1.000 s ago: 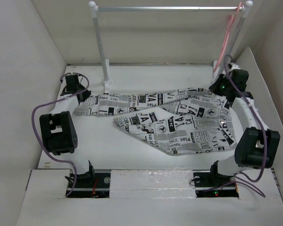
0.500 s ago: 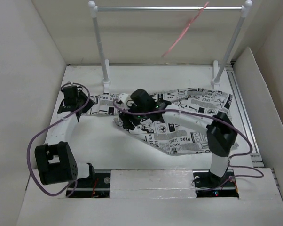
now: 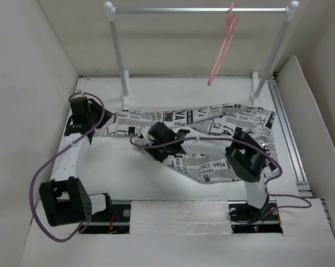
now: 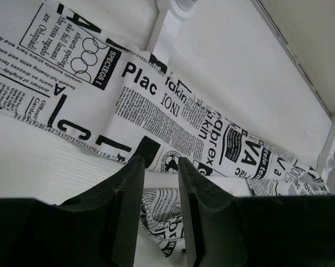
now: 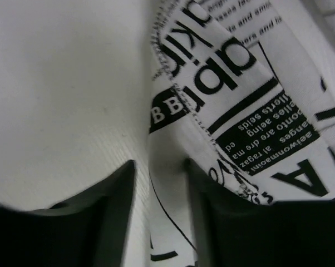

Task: Place the trousers on the hanger
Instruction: Flatten out the trousers at the center of the board.

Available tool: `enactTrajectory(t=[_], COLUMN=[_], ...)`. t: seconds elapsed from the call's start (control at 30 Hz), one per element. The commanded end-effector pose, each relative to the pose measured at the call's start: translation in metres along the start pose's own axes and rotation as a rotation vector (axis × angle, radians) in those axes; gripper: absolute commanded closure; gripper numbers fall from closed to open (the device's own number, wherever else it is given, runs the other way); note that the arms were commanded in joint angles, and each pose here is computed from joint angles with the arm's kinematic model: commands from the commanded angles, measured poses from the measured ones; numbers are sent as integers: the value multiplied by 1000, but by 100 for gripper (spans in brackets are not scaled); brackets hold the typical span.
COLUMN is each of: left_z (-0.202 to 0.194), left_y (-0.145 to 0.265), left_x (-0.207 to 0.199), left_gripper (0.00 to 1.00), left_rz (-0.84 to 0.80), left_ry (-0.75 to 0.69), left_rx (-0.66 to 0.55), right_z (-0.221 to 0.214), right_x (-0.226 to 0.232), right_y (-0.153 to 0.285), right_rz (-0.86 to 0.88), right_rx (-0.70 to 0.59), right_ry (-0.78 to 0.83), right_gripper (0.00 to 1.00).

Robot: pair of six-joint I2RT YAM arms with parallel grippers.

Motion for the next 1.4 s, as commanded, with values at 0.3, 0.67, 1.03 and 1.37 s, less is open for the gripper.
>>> enactTrajectory(t=[0.3,0.67,1.03,1.37], left_z=[14,27,-2,-167], left_y=[21,25,37,38], left_x=[-6,0,12,-12], left_gripper=[72,62,55,38], left_rz=[8,105,131,-47], left_ry=[-80,-135,-185,-345], left_rx=[-48,-28,53,528], right_z=[38,12,-24,-170], right_x=[57,36,-78,-197], right_y=[126,230,179,251], right_rz=[35,193,-145,-636], right_rx=[-216,-426,-246,-330], right_ry=[147,40,-191,-891], right_gripper=[100,100,12,68])
Point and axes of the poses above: each gripper's point midway between its finger pads, its own y axis back along the fingers, its own x axis along the line the jaws close on, z = x × y, the point moved 3 cm from there along y, back along the fingers, and after that the axes turned 3 degrees about -y, right-handed, at the moved point
